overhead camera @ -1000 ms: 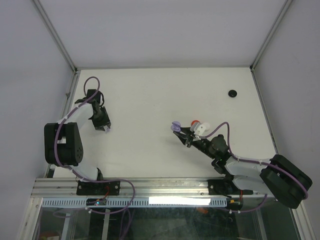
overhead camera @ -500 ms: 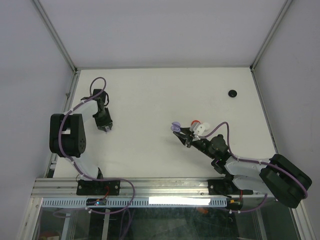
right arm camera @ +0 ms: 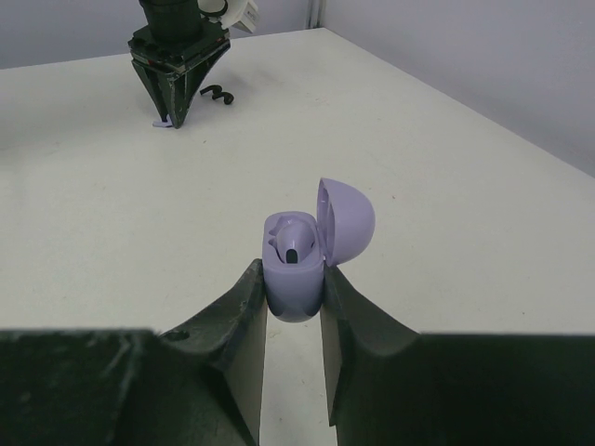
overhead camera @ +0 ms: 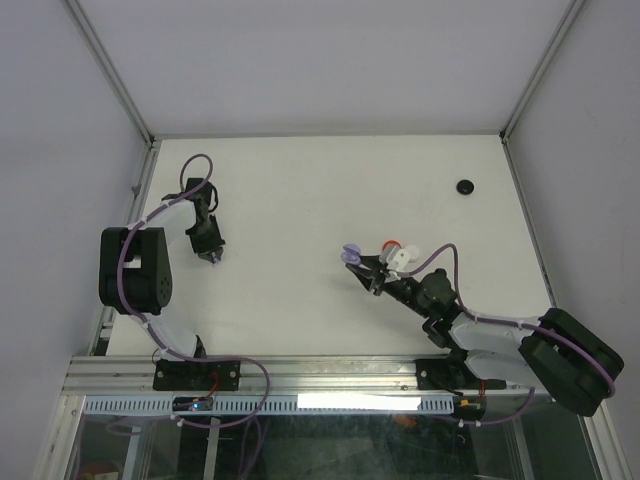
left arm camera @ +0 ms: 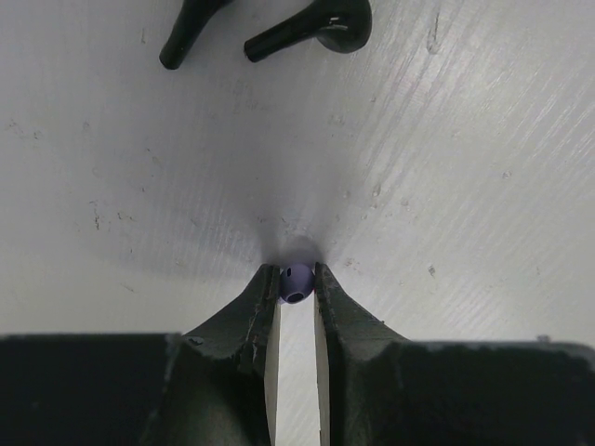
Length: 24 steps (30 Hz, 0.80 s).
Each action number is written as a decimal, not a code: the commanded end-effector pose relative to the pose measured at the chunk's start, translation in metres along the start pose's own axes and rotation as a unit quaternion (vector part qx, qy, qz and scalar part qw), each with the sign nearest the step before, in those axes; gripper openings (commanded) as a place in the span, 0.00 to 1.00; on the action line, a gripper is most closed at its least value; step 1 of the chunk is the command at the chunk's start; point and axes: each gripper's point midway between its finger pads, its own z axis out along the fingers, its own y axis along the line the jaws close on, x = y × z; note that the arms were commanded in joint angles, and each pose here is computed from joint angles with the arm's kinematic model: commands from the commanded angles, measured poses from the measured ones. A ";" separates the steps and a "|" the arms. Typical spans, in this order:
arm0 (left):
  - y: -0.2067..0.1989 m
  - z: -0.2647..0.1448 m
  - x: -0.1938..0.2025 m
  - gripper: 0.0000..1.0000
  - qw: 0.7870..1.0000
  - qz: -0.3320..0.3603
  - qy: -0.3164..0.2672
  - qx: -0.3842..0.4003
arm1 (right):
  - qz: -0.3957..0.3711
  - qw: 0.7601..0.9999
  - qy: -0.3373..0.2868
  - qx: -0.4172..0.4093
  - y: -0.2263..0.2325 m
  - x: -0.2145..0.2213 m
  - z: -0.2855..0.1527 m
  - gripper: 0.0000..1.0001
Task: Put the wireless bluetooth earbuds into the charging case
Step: Pick up the earbud from the center of the board.
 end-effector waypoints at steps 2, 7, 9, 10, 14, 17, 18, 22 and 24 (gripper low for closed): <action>-0.022 -0.013 -0.009 0.09 0.998 0.005 -0.034 0.048 | -0.015 0.999 -0.043 -0.007 -0.001 -0.028 0.009 0.00; -0.049 -0.038 -0.012 0.09 0.993 0.002 -0.069 0.096 | -0.020 0.999 -0.049 -0.011 0.000 -0.032 0.009 0.00; -0.063 -0.052 -0.015 0.09 0.989 0.004 -0.088 0.119 | -0.020 0.998 -0.054 -0.013 0.001 -0.035 0.010 0.00; -0.070 -0.060 -0.016 0.09 0.986 0.004 -0.099 0.132 | -0.020 0.998 -0.058 -0.013 0.001 -0.037 0.010 0.00; -0.100 -0.097 -0.021 0.09 0.971 0.005 -0.144 0.192 | -0.019 0.997 -0.072 -0.015 0.001 -0.047 0.012 0.00; -0.121 -0.135 -0.024 0.08 0.952 0.014 -0.188 0.241 | -0.015 0.997 -0.080 -0.015 0.001 -0.054 0.013 0.00; -0.126 -0.146 -0.023 0.08 0.946 0.017 -0.201 0.256 | -0.013 0.996 -0.084 -0.015 0.001 -0.057 0.013 0.00; -0.150 -0.190 -0.018 0.08 0.914 0.031 -0.242 0.324 | -0.003 0.995 -0.095 -0.015 0.001 -0.066 0.015 0.00; -0.159 -0.210 -0.013 0.08 0.896 0.038 -0.260 0.357 | 0.003 0.995 -0.102 -0.015 0.000 -0.071 0.016 0.00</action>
